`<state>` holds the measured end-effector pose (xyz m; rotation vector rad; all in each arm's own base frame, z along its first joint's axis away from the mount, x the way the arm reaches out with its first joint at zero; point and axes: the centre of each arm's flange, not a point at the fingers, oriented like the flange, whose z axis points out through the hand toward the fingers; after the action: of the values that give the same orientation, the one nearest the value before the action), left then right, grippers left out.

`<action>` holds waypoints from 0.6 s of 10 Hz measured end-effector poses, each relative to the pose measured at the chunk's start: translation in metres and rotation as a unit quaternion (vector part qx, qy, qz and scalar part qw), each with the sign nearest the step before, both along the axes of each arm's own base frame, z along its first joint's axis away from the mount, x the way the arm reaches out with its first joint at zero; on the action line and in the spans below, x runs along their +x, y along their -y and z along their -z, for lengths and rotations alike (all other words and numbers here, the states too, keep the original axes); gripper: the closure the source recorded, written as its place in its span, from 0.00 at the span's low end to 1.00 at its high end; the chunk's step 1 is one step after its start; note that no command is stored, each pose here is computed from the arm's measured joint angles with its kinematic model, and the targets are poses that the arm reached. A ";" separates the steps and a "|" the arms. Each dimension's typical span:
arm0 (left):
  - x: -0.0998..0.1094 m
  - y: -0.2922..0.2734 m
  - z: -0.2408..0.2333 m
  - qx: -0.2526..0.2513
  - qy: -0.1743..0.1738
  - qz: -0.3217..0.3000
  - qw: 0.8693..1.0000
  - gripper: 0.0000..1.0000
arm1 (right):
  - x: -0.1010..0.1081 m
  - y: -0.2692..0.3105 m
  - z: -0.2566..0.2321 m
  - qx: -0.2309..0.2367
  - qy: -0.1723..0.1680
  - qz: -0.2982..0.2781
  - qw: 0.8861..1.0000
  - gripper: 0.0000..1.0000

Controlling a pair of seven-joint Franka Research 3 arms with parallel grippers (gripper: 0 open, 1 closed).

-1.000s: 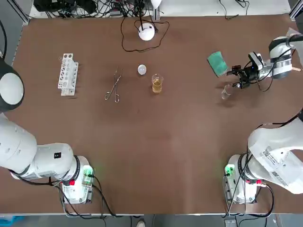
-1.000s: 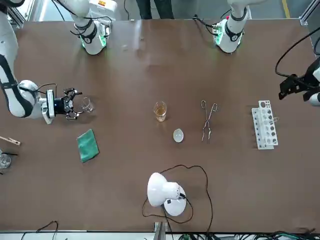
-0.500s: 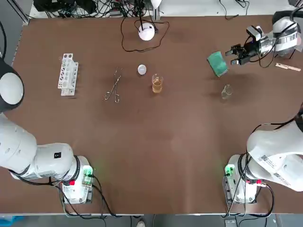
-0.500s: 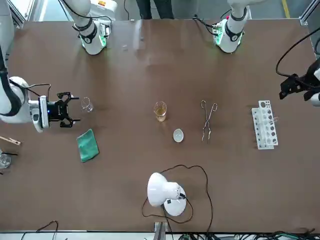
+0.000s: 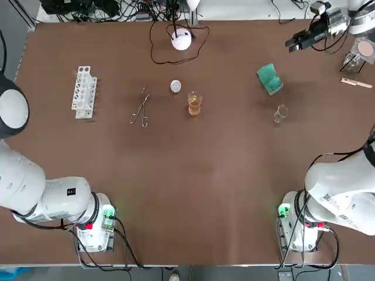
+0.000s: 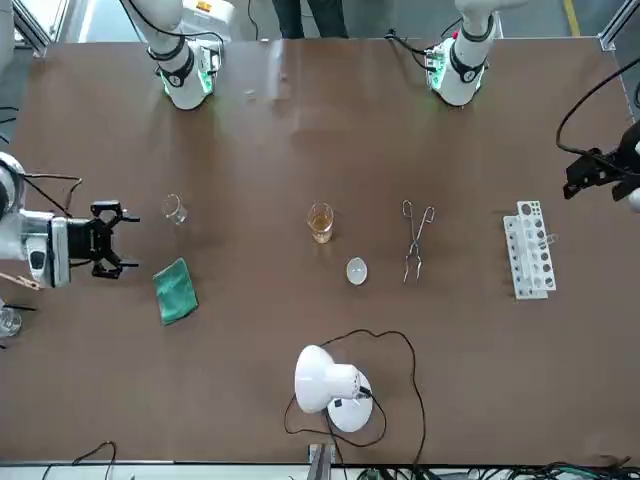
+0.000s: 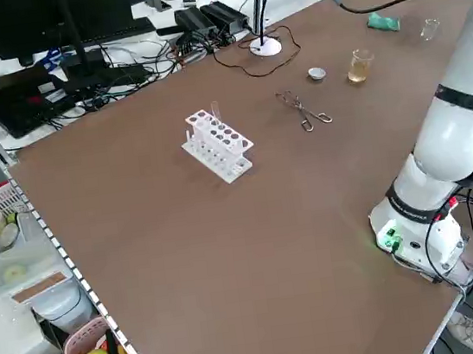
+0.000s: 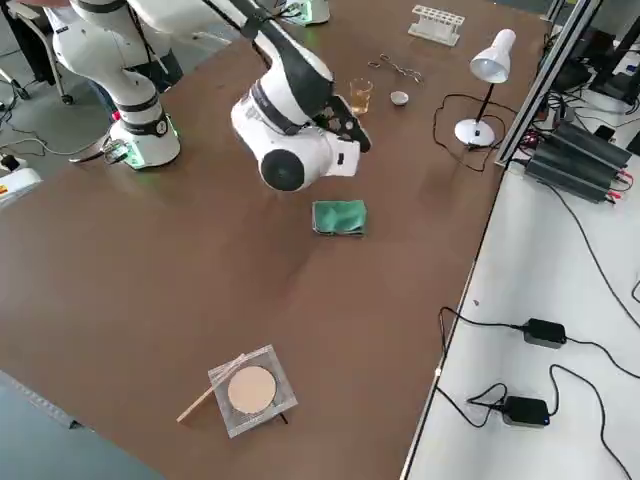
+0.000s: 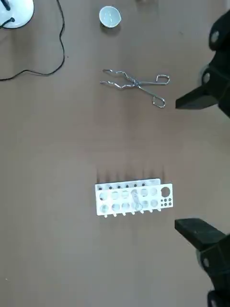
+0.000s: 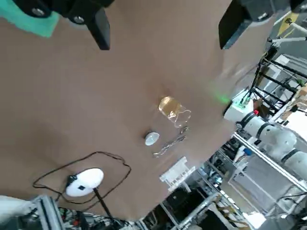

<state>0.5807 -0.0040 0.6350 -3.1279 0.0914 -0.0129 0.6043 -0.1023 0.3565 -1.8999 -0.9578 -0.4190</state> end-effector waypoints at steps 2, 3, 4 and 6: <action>0.000 0.002 0.000 0.000 0.000 0.002 1.000 0.00 | 0.012 0.002 -0.032 -0.053 -0.049 0.032 0.997 0.00; 0.000 0.002 0.000 0.000 0.000 0.002 1.000 0.00 | 0.014 -0.003 -0.047 -0.079 -0.077 0.050 0.993 0.00; 0.000 0.002 0.000 0.000 0.000 0.002 1.000 0.00 | 0.013 -0.010 -0.063 -0.109 -0.096 0.066 0.987 0.00; 0.000 0.002 0.000 0.000 0.000 0.002 1.000 0.00 | 0.011 -0.017 -0.083 -0.179 -0.127 0.103 0.970 0.00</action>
<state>0.5807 -0.0062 0.6350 -3.1280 0.0974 -0.0130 0.6157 -0.0852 0.4396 -2.3261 -0.7014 -0.1180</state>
